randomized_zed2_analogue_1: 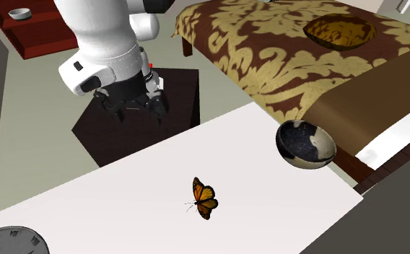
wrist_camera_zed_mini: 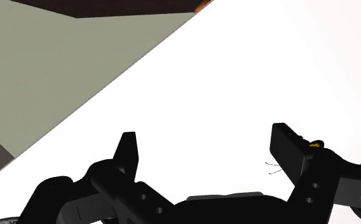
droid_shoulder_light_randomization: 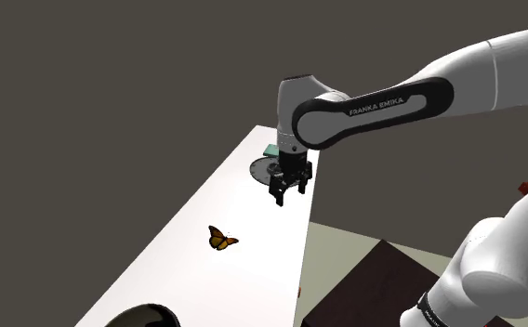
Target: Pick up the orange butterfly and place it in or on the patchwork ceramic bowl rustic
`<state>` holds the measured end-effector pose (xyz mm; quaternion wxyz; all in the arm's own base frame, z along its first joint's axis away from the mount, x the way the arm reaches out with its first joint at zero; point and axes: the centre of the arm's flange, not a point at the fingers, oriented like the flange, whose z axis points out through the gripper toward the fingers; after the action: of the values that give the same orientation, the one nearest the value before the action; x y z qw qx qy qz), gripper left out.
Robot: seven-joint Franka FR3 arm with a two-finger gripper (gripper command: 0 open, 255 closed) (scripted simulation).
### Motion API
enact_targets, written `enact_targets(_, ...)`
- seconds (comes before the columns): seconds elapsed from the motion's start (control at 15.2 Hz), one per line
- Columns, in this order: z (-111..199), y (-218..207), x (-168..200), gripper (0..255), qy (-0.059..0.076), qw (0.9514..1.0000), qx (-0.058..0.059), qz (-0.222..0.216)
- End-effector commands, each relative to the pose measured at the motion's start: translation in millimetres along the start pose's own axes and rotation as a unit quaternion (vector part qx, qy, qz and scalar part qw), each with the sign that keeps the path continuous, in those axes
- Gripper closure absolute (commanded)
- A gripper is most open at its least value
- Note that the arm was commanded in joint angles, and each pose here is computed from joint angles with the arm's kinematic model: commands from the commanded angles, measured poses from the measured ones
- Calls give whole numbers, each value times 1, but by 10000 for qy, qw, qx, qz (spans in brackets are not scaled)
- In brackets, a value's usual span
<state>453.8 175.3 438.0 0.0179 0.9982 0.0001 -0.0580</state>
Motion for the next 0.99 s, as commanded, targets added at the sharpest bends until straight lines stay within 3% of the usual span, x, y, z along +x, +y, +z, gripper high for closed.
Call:
enact_targets(0.0,15,-20,15,0,-39,10000,-12,-56)
enact_targets(0.92,113,-151,115,0,-308,9985,-121,-437)
